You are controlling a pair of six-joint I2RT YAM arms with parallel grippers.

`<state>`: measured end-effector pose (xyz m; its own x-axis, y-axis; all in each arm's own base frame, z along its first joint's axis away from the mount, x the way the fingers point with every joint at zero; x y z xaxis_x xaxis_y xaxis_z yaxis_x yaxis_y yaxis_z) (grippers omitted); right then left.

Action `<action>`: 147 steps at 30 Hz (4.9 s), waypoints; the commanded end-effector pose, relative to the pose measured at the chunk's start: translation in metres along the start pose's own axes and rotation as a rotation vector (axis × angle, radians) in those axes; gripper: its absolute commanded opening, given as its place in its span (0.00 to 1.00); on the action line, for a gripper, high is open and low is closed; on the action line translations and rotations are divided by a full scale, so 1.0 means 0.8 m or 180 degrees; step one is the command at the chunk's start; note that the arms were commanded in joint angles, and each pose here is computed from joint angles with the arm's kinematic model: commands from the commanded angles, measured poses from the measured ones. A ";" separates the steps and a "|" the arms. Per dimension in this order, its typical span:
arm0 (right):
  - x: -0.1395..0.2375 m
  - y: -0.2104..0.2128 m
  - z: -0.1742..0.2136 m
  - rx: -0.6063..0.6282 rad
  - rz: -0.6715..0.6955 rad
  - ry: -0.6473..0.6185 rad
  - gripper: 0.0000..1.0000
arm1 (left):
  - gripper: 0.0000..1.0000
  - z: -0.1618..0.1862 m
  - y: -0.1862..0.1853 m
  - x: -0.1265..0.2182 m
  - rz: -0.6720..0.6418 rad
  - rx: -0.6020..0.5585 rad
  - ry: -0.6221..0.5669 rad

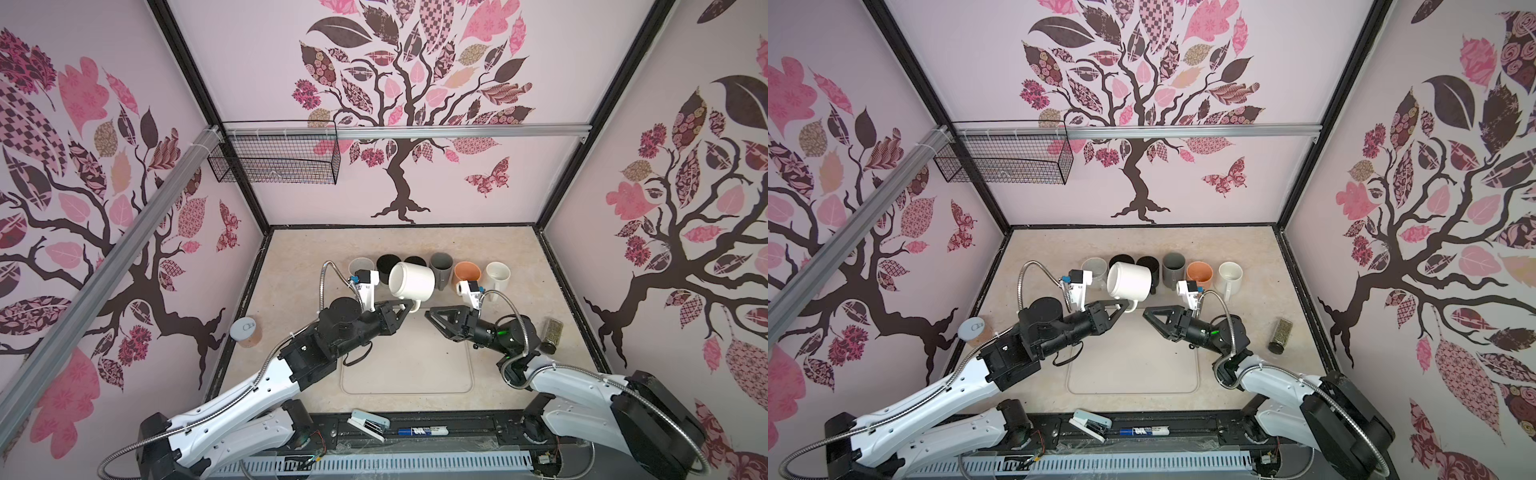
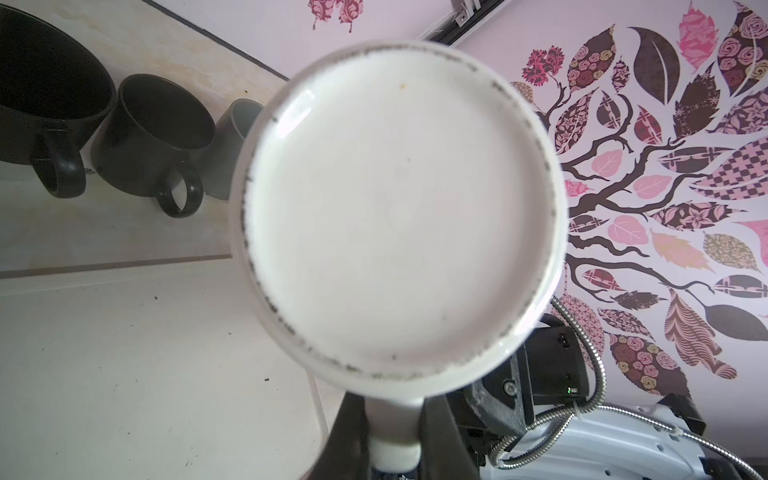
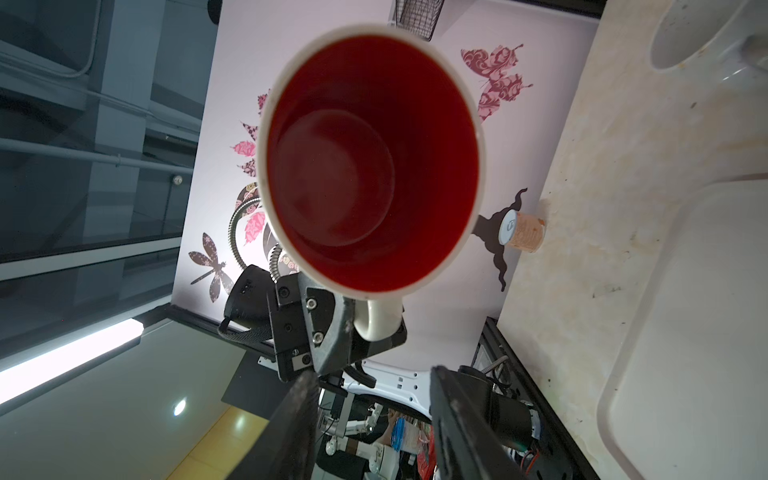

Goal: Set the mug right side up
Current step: 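Hold the red-lined white mug with the left gripper while the right gripper closes on it, then open the left gripper and carry the red-lined mug away with the right gripper, then set the red-lined mug upright beside the white mug, open right gripper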

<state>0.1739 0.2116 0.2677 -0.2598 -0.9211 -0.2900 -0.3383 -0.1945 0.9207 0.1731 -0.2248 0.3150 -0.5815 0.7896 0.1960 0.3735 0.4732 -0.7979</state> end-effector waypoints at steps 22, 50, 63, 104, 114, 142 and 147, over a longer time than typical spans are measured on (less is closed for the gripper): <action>-0.060 0.050 -0.026 0.0094 -0.0871 0.0046 0.43 | 0.00 -0.027 -0.061 0.029 0.0893 0.0097 -0.0227; -0.085 0.083 -0.050 0.0144 -0.1248 -0.0086 0.00 | 0.04 -0.001 -0.050 0.036 0.0941 -0.0061 0.0130; -0.083 0.100 -0.060 0.0342 -0.1152 -0.0240 0.25 | 0.00 0.008 -0.034 0.037 0.0945 0.0003 0.0060; -0.074 0.117 -0.059 0.0849 -0.0603 -0.0358 0.00 | 0.97 -0.002 -0.001 0.047 -0.0047 -0.0205 -0.0079; -0.061 0.076 -0.088 0.1711 0.1586 -0.0425 0.00 | 0.97 -0.012 0.031 0.078 -0.0992 -0.0821 -0.0122; 0.197 -0.010 -0.304 0.2520 0.5838 -0.1569 0.00 | 0.97 0.015 0.060 0.087 -0.0926 -0.1184 0.0041; 0.229 -0.038 -0.310 0.2252 0.5894 -0.1608 0.00 | 0.97 0.018 0.063 0.084 -0.0904 -0.1163 0.0066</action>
<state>0.3489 -0.0173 0.2463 -0.7486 0.3035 0.5895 0.3289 0.9420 -0.0674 0.1413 -0.1518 0.2867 -0.6909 0.6075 0.3919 0.4194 0.7784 -0.4671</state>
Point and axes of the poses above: each gripper's point midway between its finger pads, its own x axis back along the fingers, its own y axis along the line the jaws close on, z = x × y, the point moved 7 cm from there along x, back along the fingers, and after that the axes turned 1 degree about x, right-handed, at the moved point
